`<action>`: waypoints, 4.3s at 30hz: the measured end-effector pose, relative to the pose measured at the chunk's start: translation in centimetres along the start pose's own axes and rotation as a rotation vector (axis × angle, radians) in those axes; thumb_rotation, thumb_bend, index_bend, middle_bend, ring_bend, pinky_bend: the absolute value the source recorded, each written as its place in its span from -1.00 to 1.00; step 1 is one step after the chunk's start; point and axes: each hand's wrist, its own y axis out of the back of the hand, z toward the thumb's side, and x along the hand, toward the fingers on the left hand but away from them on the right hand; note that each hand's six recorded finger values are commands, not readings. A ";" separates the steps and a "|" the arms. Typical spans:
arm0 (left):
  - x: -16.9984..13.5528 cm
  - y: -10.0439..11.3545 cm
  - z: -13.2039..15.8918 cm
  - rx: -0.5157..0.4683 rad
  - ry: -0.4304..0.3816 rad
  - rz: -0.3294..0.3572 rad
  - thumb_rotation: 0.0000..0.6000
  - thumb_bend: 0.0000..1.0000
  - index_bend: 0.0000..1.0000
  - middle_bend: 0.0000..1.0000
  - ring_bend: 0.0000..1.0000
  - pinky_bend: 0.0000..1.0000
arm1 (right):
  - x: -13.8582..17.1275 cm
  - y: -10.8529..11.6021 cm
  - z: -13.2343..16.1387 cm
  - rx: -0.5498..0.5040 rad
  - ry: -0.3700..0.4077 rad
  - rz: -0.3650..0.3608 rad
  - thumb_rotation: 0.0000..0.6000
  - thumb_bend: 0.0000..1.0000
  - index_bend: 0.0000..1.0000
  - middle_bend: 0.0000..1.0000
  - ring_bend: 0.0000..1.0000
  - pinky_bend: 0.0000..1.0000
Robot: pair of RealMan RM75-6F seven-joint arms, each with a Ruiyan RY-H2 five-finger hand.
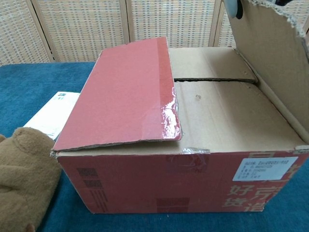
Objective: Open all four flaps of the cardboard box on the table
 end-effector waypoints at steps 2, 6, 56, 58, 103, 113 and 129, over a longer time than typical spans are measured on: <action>0.0 0.0 0.0 -0.001 0.000 0.001 0.86 -0.48 -0.86 -1.00 -1.00 -1.00 | 0.2 0.5 -0.3 0.012 -0.007 -0.002 1.00 1.00 -0.08 -0.02 -0.86 -0.91; 0.0 0.0 -0.1 -0.006 0.003 0.002 0.86 -0.48 -0.86 -1.00 -1.00 -1.00 | 0.7 1.3 -1.0 0.032 -0.026 -0.001 1.00 1.00 -0.08 -0.02 -0.86 -0.91; 1.8 4.3 3.9 0.073 -0.223 0.036 0.87 -0.48 -0.86 -1.00 -1.00 -1.00 | 7.0 -0.7 -8.2 -0.045 -0.294 -0.005 1.00 0.27 -0.50 -0.60 -1.00 -0.91; 2.0 4.7 4.5 0.071 -0.252 0.036 0.86 -0.49 -0.86 -1.00 -1.00 -1.00 | 7.7 -1.4 -8.6 -0.062 -0.327 -0.008 1.00 -0.11 -0.57 -0.68 -1.00 -0.91; 6.1 5.2 31.1 0.220 -1.083 -0.236 0.86 0.53 -0.78 -0.91 -1.00 -1.00 | 16.9 -7.0 -10.9 -0.168 -0.704 -0.060 1.00 -0.74 -0.75 -0.86 -1.00 -0.91; 6.0 4.0 34.4 0.207 -1.121 -0.267 0.86 0.72 -0.63 -0.70 -1.00 -1.00 | 17.6 -7.3 -11.1 -0.188 -0.721 -0.068 1.00 -0.74 -0.75 -0.86 -1.00 -0.91; 6.5 2.6 35.8 0.188 -1.101 -0.316 0.85 0.72 -0.35 -0.39 -0.80 -1.00 | 18.2 -7.8 -11.5 -0.216 -0.735 -0.066 1.00 -0.74 -0.75 -0.86 -1.00 -0.91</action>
